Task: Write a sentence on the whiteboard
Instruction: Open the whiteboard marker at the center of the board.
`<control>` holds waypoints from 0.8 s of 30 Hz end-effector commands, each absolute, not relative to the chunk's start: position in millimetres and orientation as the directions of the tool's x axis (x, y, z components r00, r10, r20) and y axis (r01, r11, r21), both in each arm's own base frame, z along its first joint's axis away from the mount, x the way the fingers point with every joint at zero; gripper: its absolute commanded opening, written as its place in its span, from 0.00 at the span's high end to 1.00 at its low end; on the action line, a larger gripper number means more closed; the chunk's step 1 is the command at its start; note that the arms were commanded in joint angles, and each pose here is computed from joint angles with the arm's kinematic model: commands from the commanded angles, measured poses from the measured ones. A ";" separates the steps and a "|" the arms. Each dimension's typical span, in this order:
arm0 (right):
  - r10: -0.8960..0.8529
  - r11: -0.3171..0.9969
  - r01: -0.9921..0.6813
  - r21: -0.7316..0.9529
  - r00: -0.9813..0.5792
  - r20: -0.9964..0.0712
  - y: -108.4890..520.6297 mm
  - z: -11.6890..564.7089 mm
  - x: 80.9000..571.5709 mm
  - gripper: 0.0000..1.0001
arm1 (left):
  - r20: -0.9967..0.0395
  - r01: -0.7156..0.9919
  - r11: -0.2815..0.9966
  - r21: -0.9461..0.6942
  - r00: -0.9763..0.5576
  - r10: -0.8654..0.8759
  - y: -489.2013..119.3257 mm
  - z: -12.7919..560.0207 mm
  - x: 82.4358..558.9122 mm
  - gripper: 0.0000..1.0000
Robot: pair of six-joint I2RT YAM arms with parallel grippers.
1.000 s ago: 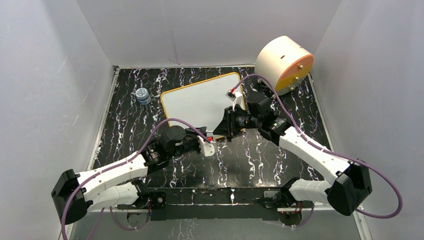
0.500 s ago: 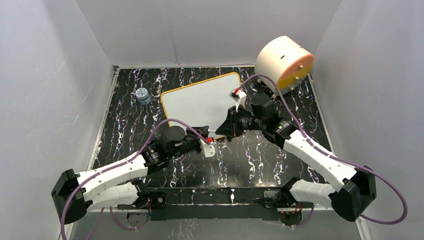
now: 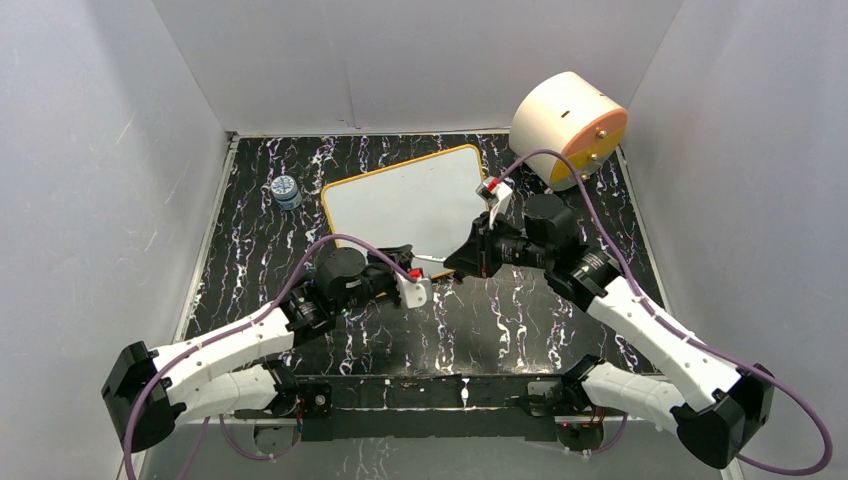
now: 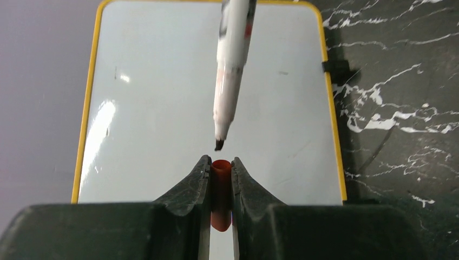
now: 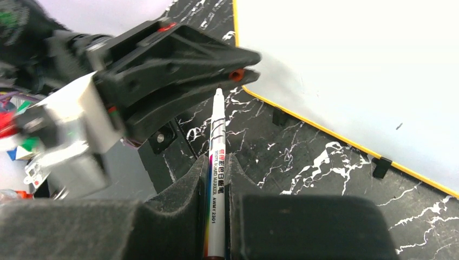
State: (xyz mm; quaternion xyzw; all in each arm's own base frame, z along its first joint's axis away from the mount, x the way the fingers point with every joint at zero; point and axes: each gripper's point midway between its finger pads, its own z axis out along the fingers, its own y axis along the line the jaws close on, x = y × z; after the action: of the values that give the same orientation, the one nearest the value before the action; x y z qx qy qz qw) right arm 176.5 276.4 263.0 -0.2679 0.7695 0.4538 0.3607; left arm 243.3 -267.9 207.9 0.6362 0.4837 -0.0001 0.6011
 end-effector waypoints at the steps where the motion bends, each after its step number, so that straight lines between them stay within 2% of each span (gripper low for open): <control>1: -0.059 0.382 -0.800 0.462 -0.520 -0.852 274.0 294.1 165.9 1.00 | -0.569 0.594 0.228 0.771 0.482 0.666 -249.1 210.0 251.8 1.00; 6: -0.037 0.415 -0.804 0.426 -0.483 -0.875 266.2 302.2 169.2 1.00 | -0.605 0.588 0.278 0.760 0.482 0.634 -247.4 228.0 250.5 1.00; 10: -0.021 0.478 -0.796 0.372 -0.434 -0.901 257.1 303.8 179.3 1.00 | -0.676 0.581 0.390 0.714 0.429 0.599 -239.2 255.0 255.1 1.00; 14: -0.003 0.552 -0.771 0.317 -0.382 -0.924 247.1 299.2 193.2 1.00 | -0.779 0.573 0.547 0.610 0.312 0.543 -221.7 283.0 269.7 1.00; 18: 0.018 0.623 -0.739 0.258 -0.316 -0.949 234.2 298.2 205.3 1.00 | -0.896 0.499 0.751 0.433 0.151 0.417 -183.5 311.7 297.0 1.00; 24: 0.013 0.714 -0.676 0.183 -0.249 -0.968 212.7 294.6 217.2 1.00 | -0.963 0.333 0.909 0.250 -0.011 0.269 -123.7 324.0 325.7 1.00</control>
State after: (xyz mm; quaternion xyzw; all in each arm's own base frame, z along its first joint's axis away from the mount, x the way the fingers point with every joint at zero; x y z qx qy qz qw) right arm 199.5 228.5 276.4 -0.2467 0.7509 0.3464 0.5052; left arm 316.6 -157.6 309.7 0.3245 0.6690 -0.0017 0.6687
